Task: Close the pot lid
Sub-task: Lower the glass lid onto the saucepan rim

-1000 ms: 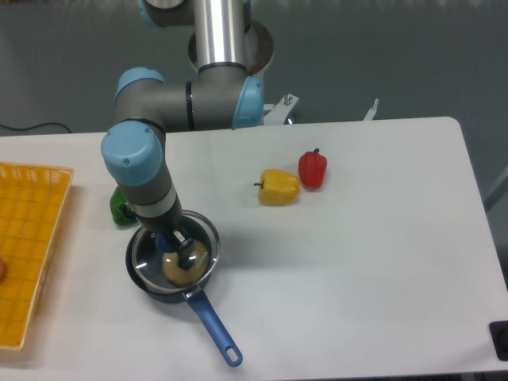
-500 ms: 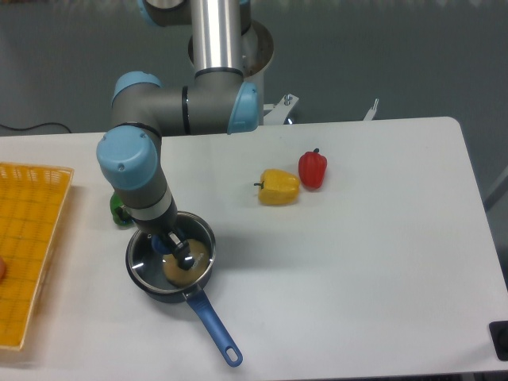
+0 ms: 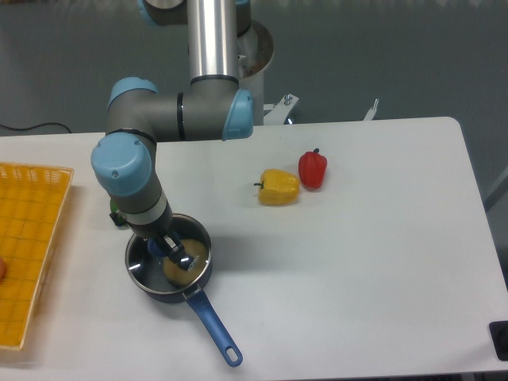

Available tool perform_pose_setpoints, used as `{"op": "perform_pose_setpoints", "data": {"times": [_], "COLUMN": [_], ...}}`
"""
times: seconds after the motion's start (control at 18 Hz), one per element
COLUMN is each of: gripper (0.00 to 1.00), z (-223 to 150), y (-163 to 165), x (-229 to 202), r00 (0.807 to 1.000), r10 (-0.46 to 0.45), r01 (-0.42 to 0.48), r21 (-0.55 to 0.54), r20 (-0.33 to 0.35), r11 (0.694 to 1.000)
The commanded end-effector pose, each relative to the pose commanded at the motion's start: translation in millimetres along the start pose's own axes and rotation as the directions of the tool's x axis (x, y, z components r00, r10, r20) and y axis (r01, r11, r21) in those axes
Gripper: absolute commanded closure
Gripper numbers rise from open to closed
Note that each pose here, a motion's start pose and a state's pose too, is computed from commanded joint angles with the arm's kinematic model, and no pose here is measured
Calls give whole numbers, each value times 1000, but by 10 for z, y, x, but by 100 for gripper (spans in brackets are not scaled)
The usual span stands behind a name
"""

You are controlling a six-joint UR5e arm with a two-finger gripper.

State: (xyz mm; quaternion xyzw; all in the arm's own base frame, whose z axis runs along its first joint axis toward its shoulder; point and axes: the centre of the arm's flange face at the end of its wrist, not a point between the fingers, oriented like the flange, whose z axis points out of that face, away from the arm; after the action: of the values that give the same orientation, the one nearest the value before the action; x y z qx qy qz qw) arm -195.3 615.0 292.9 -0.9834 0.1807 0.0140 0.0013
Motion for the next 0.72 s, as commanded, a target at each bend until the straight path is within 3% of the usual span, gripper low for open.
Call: {"op": "perform_pose_setpoints", "data": {"times": [0.72], "gripper": [36], "z": [38], "y": [-16], "x": [12], "r00": [1000], "r10": [8], "r01": [-8], "r21": [-12], "r20": [2], "r11": [1000]}}
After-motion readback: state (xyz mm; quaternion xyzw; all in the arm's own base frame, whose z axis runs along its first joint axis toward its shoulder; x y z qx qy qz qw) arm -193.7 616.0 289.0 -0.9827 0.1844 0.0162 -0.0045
